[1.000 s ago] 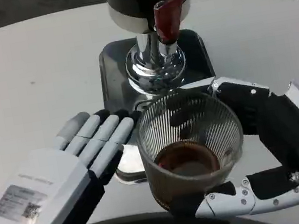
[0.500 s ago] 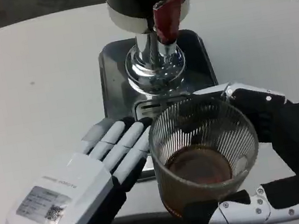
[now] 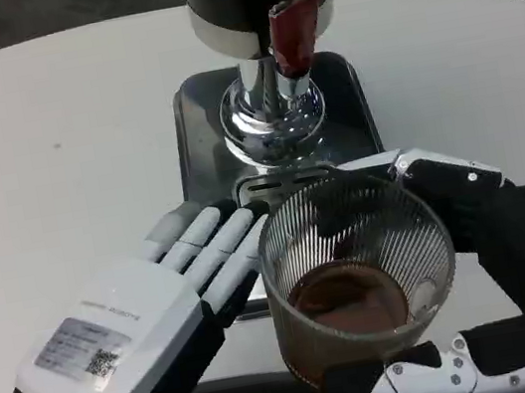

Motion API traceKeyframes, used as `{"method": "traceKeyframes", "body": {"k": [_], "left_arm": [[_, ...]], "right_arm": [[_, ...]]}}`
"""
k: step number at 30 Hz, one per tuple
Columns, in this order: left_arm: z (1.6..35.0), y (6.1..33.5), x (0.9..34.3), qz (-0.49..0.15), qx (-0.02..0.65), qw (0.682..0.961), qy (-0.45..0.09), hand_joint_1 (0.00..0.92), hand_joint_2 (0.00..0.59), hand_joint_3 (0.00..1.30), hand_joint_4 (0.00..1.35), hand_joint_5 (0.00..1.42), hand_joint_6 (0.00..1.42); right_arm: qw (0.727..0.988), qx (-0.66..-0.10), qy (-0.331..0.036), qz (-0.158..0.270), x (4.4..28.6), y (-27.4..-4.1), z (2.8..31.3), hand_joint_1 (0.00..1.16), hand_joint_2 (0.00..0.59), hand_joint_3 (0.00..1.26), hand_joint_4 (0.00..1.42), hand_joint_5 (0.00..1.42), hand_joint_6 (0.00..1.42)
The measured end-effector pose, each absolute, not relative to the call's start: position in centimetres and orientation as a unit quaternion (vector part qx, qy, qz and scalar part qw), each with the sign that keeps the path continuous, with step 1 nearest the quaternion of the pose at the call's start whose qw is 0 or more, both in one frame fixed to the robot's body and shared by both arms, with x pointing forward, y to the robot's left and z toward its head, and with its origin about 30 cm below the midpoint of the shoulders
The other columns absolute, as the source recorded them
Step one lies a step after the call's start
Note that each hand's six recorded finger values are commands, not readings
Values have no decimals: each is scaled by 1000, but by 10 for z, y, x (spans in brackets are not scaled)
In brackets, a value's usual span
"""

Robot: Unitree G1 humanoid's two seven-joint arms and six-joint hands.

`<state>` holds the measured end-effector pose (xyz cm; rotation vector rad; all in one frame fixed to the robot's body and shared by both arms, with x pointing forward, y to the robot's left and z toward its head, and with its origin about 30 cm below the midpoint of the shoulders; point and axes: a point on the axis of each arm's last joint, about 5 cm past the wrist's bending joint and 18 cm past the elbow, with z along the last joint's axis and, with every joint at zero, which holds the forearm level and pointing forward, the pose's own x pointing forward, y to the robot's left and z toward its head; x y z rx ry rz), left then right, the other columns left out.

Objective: Grasp the cup under the faucet to collect the drink, then remove the cup.

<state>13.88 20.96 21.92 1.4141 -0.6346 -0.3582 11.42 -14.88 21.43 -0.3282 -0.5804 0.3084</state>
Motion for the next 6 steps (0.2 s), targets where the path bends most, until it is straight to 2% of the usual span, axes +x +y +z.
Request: {"method": "traceKeyframes", "body": {"k": [6], "left_arm": [[219, 210, 139, -157, 635, 702, -280, 0, 0, 0, 0, 0, 0]], "right_arm": [[932, -159, -285, 154, 114, -148, 215, 1102, 156, 719, 898, 949, 1302]]}}
